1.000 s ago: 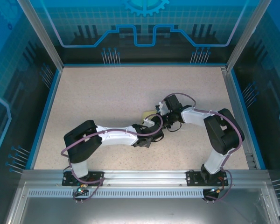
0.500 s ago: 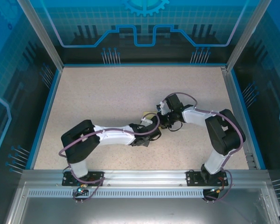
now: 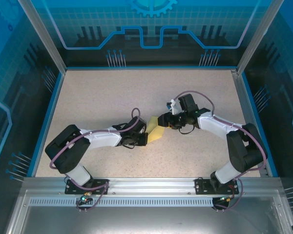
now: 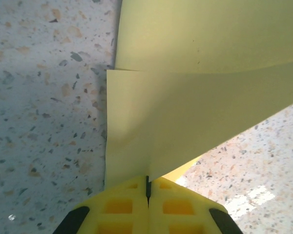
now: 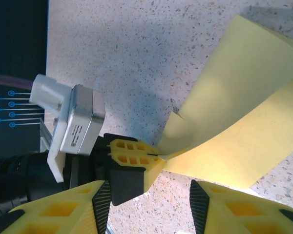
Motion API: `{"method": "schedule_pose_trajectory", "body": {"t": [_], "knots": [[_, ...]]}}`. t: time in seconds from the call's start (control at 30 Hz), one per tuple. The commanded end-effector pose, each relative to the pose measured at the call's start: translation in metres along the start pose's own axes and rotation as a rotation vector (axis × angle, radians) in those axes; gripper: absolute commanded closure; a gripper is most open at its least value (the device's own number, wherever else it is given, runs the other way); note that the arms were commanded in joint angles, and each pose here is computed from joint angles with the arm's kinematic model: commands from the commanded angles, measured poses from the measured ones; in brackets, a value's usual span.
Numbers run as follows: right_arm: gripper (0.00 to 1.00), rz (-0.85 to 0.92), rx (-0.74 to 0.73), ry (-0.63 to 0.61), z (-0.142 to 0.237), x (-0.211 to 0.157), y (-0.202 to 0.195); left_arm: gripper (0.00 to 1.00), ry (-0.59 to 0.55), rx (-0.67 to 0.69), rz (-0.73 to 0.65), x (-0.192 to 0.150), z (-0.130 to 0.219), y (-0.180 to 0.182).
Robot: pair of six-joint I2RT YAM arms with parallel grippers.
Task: Fold a paper plane with a square sheet of paper (pick it up from the middle)
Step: Fourth fold the wing at the center of the table.
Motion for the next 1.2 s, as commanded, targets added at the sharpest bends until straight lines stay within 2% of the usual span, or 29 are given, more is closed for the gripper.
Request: {"method": "schedule_pose_trajectory", "body": {"t": [0.0,0.2,0.53,0.67,0.83,1.17], "knots": [[0.54,0.042,0.052,0.041,-0.007,-0.009,0.011,0.98,0.021,-0.175,0.033,0.004,0.005,-0.018],[0.62,0.059,0.049,0.109,-0.033,-0.016,0.015,0.97,0.044,-0.233,0.082,0.009,0.005,-0.016],[0.7,0.037,0.037,0.134,-0.061,-0.011,0.01,0.94,0.058,-0.229,0.099,0.012,0.005,-0.011],[0.72,0.012,0.014,0.134,-0.067,-0.008,0.003,0.83,0.063,-0.199,0.093,0.011,0.004,-0.007],[0.72,-0.002,-0.002,0.13,-0.07,-0.006,-0.002,0.75,0.06,-0.143,0.076,0.009,0.003,0.003],[0.72,-0.001,-0.003,0.131,-0.069,-0.002,-0.002,0.69,0.061,-0.099,0.012,0.012,0.003,0.004]]}}
Point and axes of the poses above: each hand's point on the last joint's axis, 136 mm out from that joint toward the fingers, its own z axis back along the fingers, its own y axis along the line the jaws close on, x = y × z, the point moved 2 cm from there along z, back along the fingers, and after that the axes turned 3 degrees about z, right-handed, at the moved point
